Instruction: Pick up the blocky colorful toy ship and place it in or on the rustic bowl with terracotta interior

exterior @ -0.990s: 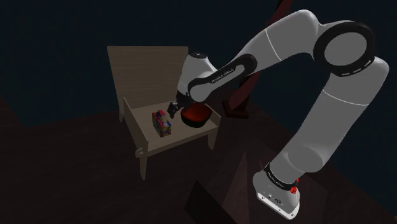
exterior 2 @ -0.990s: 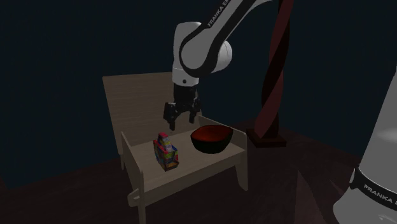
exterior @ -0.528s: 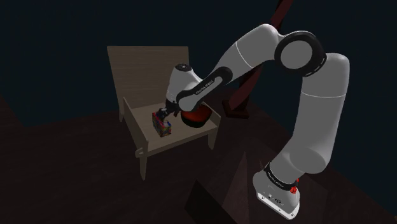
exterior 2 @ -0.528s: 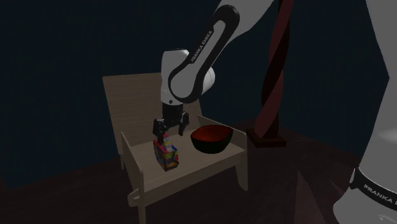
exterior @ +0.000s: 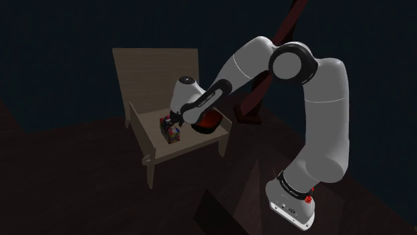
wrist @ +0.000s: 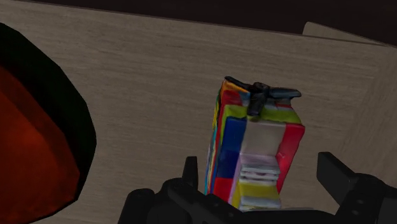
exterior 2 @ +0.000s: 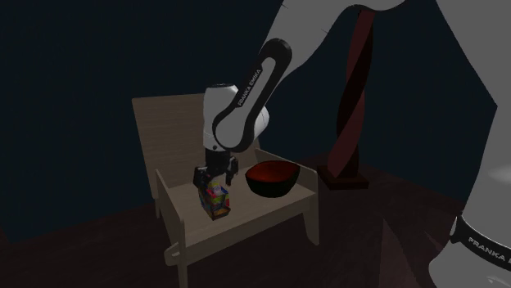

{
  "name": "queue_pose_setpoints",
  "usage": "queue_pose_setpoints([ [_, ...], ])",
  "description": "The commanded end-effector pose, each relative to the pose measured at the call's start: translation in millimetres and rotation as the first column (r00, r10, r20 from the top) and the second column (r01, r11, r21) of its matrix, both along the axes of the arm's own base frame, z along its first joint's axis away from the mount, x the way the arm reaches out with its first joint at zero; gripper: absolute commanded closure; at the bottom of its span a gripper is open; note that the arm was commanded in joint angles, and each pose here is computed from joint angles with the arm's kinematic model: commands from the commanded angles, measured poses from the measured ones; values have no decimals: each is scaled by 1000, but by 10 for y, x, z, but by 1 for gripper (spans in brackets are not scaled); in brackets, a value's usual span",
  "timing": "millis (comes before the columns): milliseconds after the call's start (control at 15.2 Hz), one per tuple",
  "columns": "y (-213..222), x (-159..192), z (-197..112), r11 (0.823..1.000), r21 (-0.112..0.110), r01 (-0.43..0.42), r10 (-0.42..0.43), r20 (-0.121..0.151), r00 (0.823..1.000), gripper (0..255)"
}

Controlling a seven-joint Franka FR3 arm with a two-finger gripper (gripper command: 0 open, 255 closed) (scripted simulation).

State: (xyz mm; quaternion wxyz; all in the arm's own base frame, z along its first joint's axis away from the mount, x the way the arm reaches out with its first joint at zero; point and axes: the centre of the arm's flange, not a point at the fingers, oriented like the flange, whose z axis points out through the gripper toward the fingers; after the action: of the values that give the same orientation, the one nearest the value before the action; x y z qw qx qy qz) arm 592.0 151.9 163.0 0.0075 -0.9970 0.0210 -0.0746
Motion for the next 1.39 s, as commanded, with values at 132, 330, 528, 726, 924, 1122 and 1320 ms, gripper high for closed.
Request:
queue_pose_setpoints([
  [132, 5, 22, -132, 1000, 0, 0, 0, 0, 1000, 0],
  [330, 5, 22, -132, 1000, 0, 0, 0, 0, 1000, 0],
  [528, 5, 22, -132, 1000, 0, 0, 0, 0, 1000, 0],
  [726, 5, 22, -132, 1000, 0, 0, 0, 0, 1000, 255],
  [924, 4, 22, -133, 1000, 0, 0, 0, 0, 1000, 255],
  [1122, 7, 25, -136, 1000, 0, 0, 0, 0, 1000, 255],
  [1320, 5, 22, -26, 1000, 0, 0, 0, 0, 1000, 255],
])
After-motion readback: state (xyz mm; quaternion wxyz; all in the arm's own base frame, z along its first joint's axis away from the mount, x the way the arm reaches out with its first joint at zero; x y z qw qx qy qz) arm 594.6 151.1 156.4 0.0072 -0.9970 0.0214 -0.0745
